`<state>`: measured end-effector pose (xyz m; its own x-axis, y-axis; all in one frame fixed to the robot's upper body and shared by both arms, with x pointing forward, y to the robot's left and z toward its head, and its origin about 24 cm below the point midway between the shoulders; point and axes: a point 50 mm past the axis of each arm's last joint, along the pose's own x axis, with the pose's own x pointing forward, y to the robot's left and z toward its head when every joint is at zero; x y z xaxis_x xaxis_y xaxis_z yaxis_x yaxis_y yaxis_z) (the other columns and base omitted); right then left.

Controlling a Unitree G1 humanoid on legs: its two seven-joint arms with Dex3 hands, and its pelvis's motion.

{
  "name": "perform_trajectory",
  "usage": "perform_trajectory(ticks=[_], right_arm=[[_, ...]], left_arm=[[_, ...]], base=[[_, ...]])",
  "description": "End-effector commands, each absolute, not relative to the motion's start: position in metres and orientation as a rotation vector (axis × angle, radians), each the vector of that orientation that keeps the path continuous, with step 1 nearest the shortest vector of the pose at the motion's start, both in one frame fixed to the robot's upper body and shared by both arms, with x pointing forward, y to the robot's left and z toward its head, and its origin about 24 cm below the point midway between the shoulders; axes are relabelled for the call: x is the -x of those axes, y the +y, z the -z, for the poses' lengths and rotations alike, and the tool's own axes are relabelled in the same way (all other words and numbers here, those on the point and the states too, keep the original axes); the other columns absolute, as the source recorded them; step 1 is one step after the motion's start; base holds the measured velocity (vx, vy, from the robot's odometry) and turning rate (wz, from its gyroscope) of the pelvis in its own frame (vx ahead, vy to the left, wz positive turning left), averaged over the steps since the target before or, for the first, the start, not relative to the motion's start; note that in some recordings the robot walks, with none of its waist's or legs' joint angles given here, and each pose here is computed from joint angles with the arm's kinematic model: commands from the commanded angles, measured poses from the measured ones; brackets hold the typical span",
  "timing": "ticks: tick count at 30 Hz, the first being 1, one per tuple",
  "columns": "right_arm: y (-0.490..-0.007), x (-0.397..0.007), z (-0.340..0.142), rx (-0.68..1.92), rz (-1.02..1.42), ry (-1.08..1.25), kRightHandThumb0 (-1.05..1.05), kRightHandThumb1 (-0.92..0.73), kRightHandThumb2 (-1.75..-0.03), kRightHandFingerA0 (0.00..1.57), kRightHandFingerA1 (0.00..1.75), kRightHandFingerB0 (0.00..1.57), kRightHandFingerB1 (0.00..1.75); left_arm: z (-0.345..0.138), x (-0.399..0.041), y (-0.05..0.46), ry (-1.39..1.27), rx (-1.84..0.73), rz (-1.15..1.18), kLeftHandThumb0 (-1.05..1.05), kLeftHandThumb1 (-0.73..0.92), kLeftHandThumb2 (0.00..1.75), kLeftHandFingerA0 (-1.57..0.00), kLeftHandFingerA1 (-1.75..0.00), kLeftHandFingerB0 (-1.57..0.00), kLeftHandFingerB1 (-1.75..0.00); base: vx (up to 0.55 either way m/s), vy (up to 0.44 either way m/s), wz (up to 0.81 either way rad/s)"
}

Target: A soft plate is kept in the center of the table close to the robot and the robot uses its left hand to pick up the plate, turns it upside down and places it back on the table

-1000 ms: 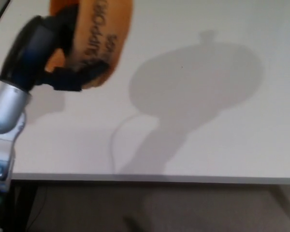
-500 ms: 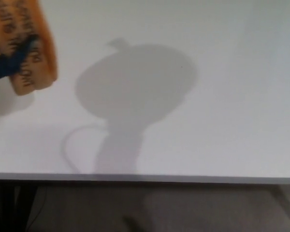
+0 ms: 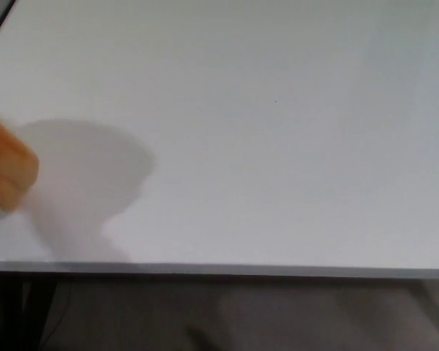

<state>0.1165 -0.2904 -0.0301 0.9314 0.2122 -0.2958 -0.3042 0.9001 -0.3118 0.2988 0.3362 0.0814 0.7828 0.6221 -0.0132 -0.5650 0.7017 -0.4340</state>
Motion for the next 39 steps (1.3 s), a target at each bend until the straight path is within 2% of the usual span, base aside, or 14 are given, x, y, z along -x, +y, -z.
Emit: perform_trajectory(ticks=[1, 3, 4, 10, 11, 14, 17, 19, 21, 23, 24, 29, 36, 39], right_arm=[[-0.296, -0.114, 0.028, 0.385, -0.256, 0.276, -0.68, -0.86, -0.66, 0.51, 0.48, 0.35, 0.32], [-0.296, -0.114, 0.028, 0.372, -0.255, 0.271, -0.68, -0.86, -0.66, 0.51, 0.49, 0.35, 0.32], [-0.296, -0.114, 0.028, 0.375, -0.253, 0.270, -0.74, -0.73, -1.05, 0.46, 0.60, 0.28, 0.48], [-0.297, -0.114, 0.028, 0.388, -0.253, 0.272, -0.70, -0.70, -1.04, 0.44, 0.59, 0.26, 0.47], [-0.297, -0.114, 0.028, 0.386, -0.255, 0.271, -0.68, -0.86, -0.66, 0.50, 0.48, 0.34, 0.31], [-0.297, -0.113, 0.028, 0.374, -0.252, 0.271, -0.73, -0.72, -1.05, 0.46, 0.60, 0.28, 0.48], [-0.296, -0.113, 0.027, 0.374, -0.247, 0.272, -0.67, -0.86, -0.66, 0.50, 0.49, 0.35, 0.32], [-0.296, -0.113, 0.028, 0.386, -0.248, 0.271, -0.67, -0.70, -1.05, 0.43, 0.59, 0.25, 0.48], [-0.297, -0.113, 0.029, 0.385, -0.249, 0.275, -0.67, -0.86, -0.66, 0.52, 0.48, 0.35, 0.31], [-0.297, -0.113, 0.028, 0.378, -0.250, 0.279, -0.69, -0.70, -1.04, 0.43, 0.58, 0.26, 0.47], [-0.297, -0.113, 0.028, 0.371, -0.249, 0.278, -0.67, -0.85, -0.66, 0.51, 0.48, 0.35, 0.32], [-0.296, -0.113, 0.028, 0.374, -0.251, 0.279, -0.69, -0.70, -1.04, 0.45, 0.59, 0.27, 0.48], [-0.296, -0.114, 0.027, 0.375, -0.252, 0.275, -0.67, -0.85, -0.66, 0.51, 0.48, 0.35, 0.31], [-0.297, -0.114, 0.027, 0.382, -0.253, 0.275, -0.72, -0.73, -1.05, 0.46, 0.59, 0.29, 0.48]], left_arm=[[0.038, -0.257, 0.297, 0.546, 1.281, -1.053, -0.28, 0.60, 0.99, -1.36, -1.66, -0.66, -1.04], [0.044, -0.255, 0.289, 0.591, 1.256, -1.031, -0.27, 0.59, 0.90, -1.14, -1.75, -0.45, -0.85], [0.047, -0.255, 0.284, 0.633, 1.219, -1.015, -0.32, 0.63, 0.77, -1.12, -1.75, -0.58, -0.84], [0.061, -0.254, 0.250, 0.940, 1.085, -0.763, -0.36, 0.71, 0.77, -1.20, -1.60, -0.94, -0.98], [0.062, -0.254, 0.246, 0.927, 1.098, -0.758, -0.29, 0.64, 0.79, -1.17, -1.73, -0.87, -0.98], [0.064, -0.255, 0.231, 0.909, 1.080, -0.731, -0.26, 0.61, 0.75, -1.17, -1.75, -0.80, -0.98], [0.063, -0.258, 0.218, 0.905, 0.999, -0.662, -0.25, 0.58, 0.74, -1.16, -1.75, -0.56, -0.68], [0.061, -0.259, 0.205, 0.915, 0.966, -0.609, -0.30, 0.61, 0.64, -1.12, -1.75, -0.46, -0.98], [0.060, -0.260, 0.196, 0.935, 0.921, -0.561, -0.33, 0.64, 0.61, -1.12, -1.75, -0.68, -1.15], [0.057, -0.263, 0.184, 0.956, 0.921, -0.545, -0.30, 0.62, 0.60, -1.08, -1.75, -0.71, -0.91], [0.054, -0.265, 0.176, 0.965, 0.921, -0.525, -0.28, 0.63, 0.60, -1.07, -1.75, -0.75, -1.19], [0.046, -0.269, 0.152, 0.982, 0.904, -0.406, -0.29, 0.62, 0.60, -1.04, -1.75, -0.81, -1.46], [0.035, -0.271, 0.114, 1.011, 0.780, -0.135, -0.39, 0.42, 0.86, -1.30, -1.44, -1.06, -1.26], [0.028, -0.271, 0.101, 1.023, 0.741, -0.007, -0.42, 0.43, 0.85, -1.30, -1.46, -0.99, -1.25]], base=[[0.00, 0.000, 0.00], [0.00, 0.000, 0.00], [0.00, 0.000, 0.00], [0.00, 0.000, 0.00], [0.00, 0.000, 0.00], [0.00, 0.000, 0.00], [0.00, 0.000, 0.00], [0.00, 0.000, 0.00], [0.00, 0.000, 0.00], [0.00, 0.000, 0.00], [0.00, 0.000, 0.00], [0.00, 0.000, 0.00], [0.00, 0.000, 0.00], [0.00, 0.000, 0.00]])
